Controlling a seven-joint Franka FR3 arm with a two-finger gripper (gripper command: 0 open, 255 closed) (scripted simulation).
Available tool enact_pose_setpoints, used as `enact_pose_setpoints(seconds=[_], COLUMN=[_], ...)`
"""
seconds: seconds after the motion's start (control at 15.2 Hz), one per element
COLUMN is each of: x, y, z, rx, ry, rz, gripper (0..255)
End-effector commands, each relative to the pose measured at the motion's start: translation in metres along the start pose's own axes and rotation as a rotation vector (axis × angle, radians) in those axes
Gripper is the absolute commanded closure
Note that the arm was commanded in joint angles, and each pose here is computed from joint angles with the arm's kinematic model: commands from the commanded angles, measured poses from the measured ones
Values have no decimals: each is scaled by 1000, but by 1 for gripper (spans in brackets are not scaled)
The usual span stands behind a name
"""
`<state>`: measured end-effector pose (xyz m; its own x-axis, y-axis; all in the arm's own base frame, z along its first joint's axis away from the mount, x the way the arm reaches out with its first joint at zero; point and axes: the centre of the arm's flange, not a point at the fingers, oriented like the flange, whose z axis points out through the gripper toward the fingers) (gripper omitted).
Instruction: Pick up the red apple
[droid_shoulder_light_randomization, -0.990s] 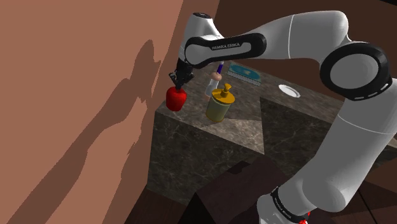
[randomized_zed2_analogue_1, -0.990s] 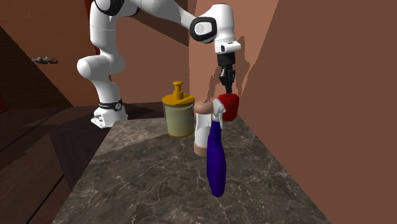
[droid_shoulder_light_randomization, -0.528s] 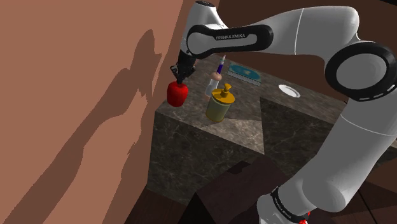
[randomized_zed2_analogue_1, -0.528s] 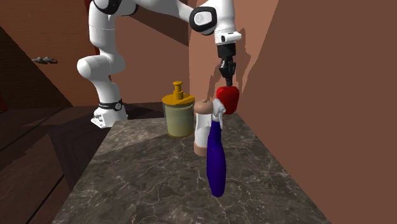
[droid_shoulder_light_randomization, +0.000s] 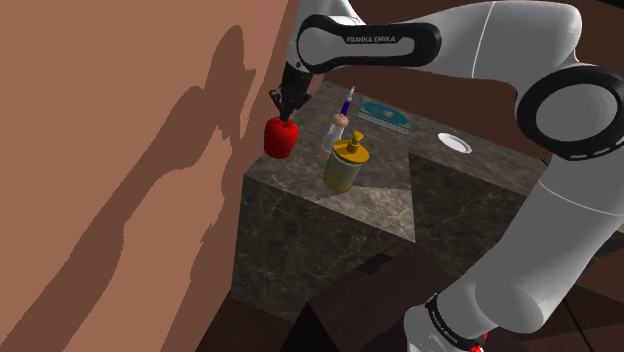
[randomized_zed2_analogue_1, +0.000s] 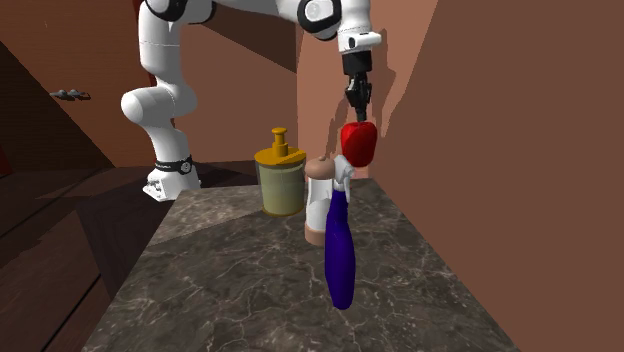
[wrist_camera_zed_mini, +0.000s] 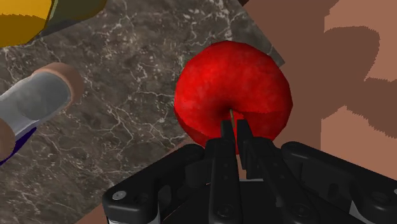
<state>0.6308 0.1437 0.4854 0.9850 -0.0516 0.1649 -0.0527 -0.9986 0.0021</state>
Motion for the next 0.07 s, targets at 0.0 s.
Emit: enact_pose_setpoints(seconds=[0.0], x=[1], y=[0], z=[-3], rx=[0], ry=[0], rz=[0], gripper=[255])
